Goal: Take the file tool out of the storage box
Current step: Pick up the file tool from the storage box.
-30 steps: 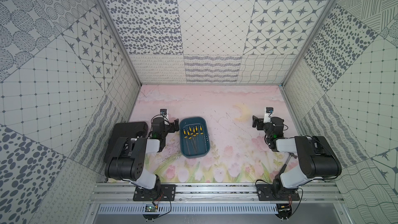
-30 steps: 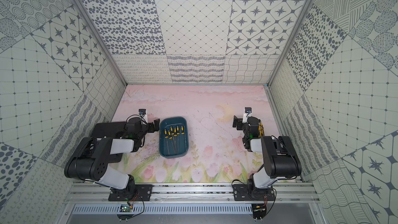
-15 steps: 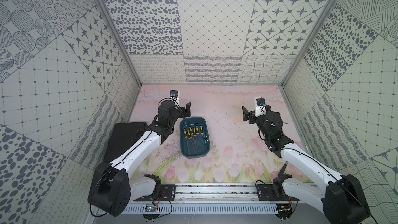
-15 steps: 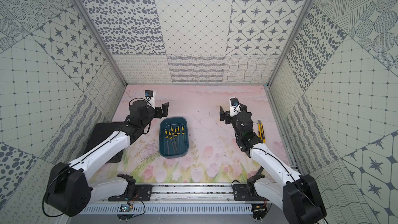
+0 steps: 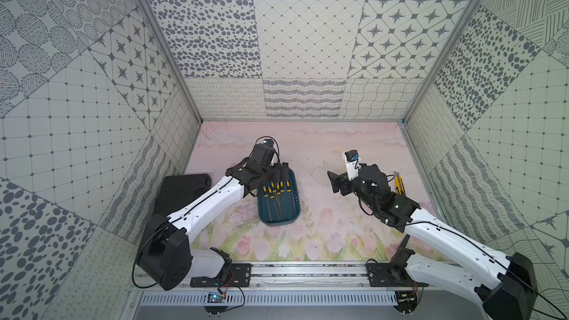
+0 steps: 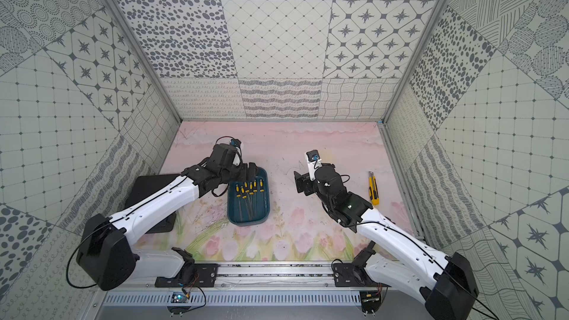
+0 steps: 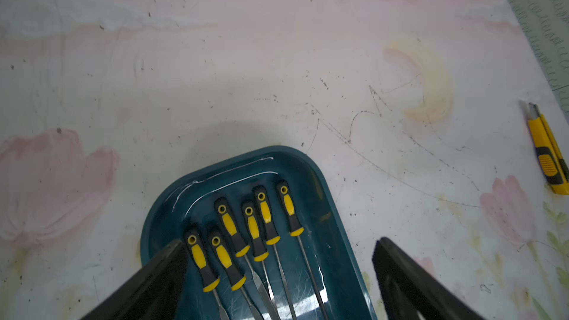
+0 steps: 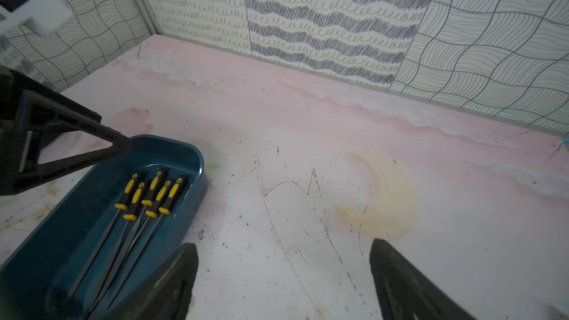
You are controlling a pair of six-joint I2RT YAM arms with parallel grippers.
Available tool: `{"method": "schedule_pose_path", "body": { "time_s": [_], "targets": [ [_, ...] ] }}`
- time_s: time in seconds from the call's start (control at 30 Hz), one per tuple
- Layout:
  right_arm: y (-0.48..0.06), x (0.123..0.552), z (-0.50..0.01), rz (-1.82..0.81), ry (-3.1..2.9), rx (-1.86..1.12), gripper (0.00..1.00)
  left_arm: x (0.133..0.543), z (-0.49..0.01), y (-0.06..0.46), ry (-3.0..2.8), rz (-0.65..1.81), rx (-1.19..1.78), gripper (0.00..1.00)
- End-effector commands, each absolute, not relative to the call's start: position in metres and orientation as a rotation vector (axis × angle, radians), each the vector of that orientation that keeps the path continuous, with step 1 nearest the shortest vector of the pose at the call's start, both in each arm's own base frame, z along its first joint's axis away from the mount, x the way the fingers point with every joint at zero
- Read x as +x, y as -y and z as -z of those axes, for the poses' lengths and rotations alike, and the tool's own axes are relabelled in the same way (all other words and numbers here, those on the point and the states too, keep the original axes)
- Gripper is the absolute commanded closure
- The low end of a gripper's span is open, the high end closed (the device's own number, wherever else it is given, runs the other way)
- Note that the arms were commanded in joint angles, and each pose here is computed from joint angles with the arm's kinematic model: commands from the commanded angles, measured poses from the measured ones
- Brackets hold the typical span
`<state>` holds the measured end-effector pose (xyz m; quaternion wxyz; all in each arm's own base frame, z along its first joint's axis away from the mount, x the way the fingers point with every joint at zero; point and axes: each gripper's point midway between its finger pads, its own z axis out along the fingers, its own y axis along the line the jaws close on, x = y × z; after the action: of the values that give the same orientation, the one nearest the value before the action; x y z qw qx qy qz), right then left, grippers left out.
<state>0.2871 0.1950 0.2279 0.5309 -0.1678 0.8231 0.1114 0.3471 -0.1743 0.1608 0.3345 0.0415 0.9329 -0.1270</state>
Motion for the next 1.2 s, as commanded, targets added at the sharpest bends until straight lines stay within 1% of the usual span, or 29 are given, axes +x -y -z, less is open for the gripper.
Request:
{"method": "schedule_pose_path", "body": {
  "time_s": [0.0, 0.13, 0.2, 0.23, 0.27, 0.37, 0.57, 0.77, 1.17],
  "targets": [
    [-0.195, 0.279, -0.217, -0.283, -2.021, -0.358, 0.09, 0.320, -0.121, 0.173, -2.682, 0.326, -0.052, 0.11],
    [-0.193, 0.275, -0.212, -0.270, -2.045, -0.353, 0.09, 0.324, -0.107, 0.177, -2.748, 0.246, -0.062, 0.21],
    [-0.190, 0.274, -0.211, -0.258, -2.047, -0.343, 0.08, 0.327, -0.096, 0.177, -2.767, 0.212, -0.071, 0.30],
    [-0.189, 0.274, -0.211, -0.255, -2.046, -0.336, 0.08, 0.329, -0.091, 0.177, -2.776, 0.194, -0.073, 0.33],
    [-0.188, 0.273, -0.211, -0.253, -2.047, -0.332, 0.08, 0.331, -0.086, 0.176, -2.786, 0.172, -0.080, 0.35],
    [-0.185, 0.271, -0.210, -0.261, -2.047, -0.318, 0.08, 0.335, -0.071, 0.176, -2.816, 0.124, -0.105, 0.37],
    [-0.179, 0.267, -0.205, -0.251, -2.060, -0.297, 0.08, 0.349, -0.055, 0.183, -2.810, 0.122, -0.115, 0.55],
    [-0.175, 0.266, -0.204, -0.228, -2.066, -0.299, 0.08, 0.360, -0.045, 0.190, -2.817, 0.122, -0.102, 0.57],
    [-0.177, 0.267, -0.201, -0.223, -2.077, -0.306, 0.08, 0.371, -0.034, 0.198, -2.826, 0.123, -0.089, 0.66]
  ]
}}
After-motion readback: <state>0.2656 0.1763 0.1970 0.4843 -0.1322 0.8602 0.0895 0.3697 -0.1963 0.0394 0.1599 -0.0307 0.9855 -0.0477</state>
